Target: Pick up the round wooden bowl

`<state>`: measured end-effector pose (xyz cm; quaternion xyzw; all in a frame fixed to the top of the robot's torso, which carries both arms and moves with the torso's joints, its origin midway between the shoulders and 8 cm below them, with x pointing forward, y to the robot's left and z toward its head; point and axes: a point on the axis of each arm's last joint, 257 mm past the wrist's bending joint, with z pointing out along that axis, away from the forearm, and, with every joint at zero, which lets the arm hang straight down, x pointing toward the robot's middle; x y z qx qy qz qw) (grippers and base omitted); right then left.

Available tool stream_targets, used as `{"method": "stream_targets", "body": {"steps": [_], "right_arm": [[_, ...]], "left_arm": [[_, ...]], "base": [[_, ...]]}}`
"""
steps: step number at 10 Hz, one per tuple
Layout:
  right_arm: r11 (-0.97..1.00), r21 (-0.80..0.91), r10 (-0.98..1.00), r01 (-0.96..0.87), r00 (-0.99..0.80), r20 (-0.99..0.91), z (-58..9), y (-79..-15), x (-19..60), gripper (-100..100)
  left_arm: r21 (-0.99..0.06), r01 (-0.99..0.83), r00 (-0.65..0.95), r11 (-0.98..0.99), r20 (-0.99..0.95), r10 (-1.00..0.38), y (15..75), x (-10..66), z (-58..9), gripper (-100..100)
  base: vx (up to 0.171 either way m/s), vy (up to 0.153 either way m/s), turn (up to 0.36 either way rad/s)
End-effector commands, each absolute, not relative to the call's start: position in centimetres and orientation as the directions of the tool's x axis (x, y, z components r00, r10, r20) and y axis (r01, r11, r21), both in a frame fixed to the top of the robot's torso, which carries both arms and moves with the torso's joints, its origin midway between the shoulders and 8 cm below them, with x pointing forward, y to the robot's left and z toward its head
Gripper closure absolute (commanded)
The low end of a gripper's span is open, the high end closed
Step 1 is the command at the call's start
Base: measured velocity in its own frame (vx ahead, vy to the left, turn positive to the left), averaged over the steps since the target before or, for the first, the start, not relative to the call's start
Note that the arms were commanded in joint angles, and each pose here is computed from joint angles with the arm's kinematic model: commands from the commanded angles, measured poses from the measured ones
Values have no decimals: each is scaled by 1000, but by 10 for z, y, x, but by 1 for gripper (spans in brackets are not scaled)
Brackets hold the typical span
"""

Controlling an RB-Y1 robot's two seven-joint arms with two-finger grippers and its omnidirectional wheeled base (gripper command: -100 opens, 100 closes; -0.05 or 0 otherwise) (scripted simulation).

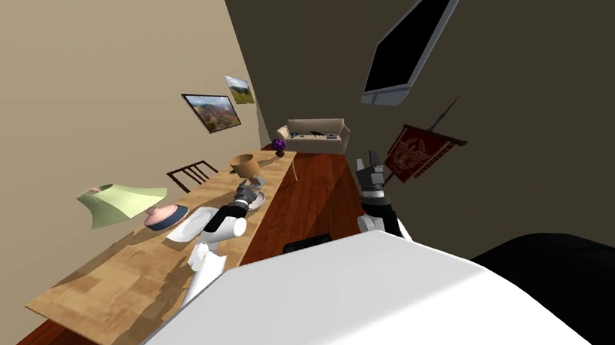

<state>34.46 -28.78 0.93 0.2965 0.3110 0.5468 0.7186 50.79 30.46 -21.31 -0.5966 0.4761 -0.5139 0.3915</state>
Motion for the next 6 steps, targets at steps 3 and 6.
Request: {"method": "stream_targets", "body": {"steps": [3, 6], "right_arm": [[226, 766, 970, -601, 209, -123, 9, -288, 345, 0], [226, 766, 970, -601, 209, -123, 9, -288, 345, 0]], "left_arm": [[-925, -293, 41, -241, 240, -970, 310, 506, -251, -100], [-884, -400, 64, -240, 234, -970, 317, 505, -283, -100]], "base": [[-3, 28, -51], [-3, 33, -51]]}}
